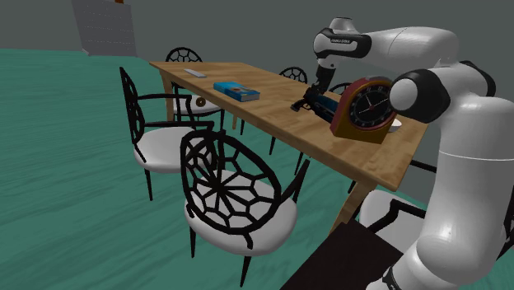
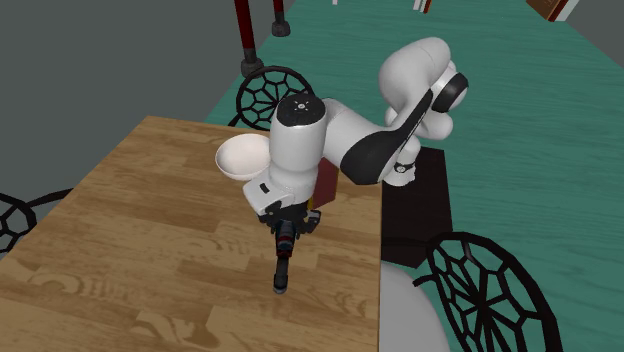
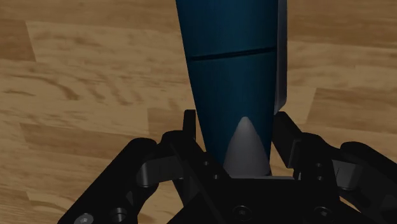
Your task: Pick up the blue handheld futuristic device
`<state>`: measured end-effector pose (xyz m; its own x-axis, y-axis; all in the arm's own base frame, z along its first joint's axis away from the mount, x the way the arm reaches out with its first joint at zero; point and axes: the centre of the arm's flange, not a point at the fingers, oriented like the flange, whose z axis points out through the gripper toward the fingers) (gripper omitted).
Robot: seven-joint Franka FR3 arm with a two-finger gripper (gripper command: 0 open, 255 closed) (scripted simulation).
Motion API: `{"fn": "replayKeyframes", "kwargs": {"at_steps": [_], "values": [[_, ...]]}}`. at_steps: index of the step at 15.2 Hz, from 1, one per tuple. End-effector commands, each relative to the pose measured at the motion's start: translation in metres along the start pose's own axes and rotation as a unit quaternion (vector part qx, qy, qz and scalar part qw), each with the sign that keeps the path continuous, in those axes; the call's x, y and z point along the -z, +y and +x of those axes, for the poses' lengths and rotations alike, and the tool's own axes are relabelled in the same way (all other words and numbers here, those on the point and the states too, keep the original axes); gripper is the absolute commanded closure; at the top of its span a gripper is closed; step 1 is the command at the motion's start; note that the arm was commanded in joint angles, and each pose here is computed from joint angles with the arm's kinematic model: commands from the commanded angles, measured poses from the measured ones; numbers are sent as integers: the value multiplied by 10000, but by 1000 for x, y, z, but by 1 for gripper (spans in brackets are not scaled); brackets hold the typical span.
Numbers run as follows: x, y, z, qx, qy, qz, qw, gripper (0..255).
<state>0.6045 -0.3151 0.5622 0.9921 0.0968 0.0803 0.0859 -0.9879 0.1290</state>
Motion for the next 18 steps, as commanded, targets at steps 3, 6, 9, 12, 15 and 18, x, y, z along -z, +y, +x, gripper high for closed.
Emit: {"fn": "replayKeyframes", "kwargs": {"at_steps": [3, 6, 9, 12, 15, 18], "values": [[-1, -1, 0, -2, -12, 6, 10000, 255], [15, 1, 1, -2, -12, 6, 10000, 255], [30, 3, 3, -2, -12, 6, 10000, 255], [46, 5, 4, -2, -12, 6, 10000, 255], [62, 8, 5, -2, -12, 6, 10000, 255], [77, 10, 7, -2, -12, 6, 10000, 255]]}}
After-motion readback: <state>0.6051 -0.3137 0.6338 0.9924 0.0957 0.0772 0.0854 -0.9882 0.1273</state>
